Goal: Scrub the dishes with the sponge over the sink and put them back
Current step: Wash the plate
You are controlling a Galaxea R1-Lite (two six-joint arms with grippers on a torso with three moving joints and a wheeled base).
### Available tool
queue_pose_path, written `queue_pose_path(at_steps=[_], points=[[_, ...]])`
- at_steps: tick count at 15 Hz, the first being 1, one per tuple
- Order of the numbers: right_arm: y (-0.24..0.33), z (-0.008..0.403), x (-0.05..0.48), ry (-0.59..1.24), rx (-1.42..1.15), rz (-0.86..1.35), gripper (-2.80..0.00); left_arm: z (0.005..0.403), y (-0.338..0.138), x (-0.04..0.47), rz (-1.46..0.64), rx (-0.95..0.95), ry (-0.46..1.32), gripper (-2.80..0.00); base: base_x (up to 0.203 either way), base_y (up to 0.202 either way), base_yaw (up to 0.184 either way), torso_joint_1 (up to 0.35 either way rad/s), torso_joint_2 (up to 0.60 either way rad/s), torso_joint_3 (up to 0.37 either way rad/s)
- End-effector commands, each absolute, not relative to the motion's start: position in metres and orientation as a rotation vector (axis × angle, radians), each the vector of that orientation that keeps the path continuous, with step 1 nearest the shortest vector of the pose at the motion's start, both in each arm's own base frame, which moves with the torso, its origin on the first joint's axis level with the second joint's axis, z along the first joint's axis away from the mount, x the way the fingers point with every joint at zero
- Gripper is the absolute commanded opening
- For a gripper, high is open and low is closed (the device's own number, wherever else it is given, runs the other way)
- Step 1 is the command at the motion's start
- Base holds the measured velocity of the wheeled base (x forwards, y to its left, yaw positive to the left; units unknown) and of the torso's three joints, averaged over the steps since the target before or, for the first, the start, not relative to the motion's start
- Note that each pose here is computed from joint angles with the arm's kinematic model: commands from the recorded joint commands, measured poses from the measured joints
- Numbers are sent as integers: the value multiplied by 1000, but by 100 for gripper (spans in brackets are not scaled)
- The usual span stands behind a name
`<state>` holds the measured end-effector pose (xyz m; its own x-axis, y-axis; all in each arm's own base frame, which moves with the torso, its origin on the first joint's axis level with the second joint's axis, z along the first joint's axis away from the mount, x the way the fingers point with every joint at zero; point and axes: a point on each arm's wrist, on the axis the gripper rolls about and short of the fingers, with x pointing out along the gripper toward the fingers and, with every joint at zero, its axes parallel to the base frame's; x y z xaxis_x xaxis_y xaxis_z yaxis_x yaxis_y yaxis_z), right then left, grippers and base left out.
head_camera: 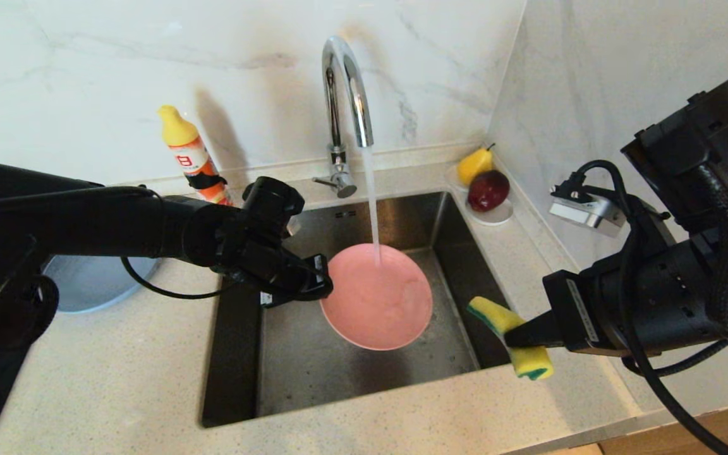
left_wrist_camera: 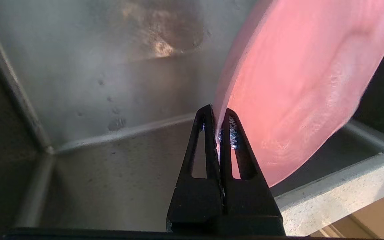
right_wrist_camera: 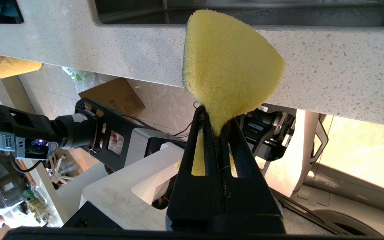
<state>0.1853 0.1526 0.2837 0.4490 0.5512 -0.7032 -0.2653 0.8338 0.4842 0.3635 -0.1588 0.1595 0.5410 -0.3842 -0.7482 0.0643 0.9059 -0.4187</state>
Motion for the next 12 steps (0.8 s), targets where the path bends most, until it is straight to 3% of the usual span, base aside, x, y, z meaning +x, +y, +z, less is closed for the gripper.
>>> queue_pose_path(at_steps=[1, 12], points=[[152, 282, 185, 994, 326, 511, -280, 162, -159, 361, -273, -366, 965, -280, 0, 0, 0, 0, 0, 0], [156, 273, 189, 1027, 314, 496, -280, 238, -85, 297, -15, -133, 667, -280, 0, 0, 0, 0, 0, 0]])
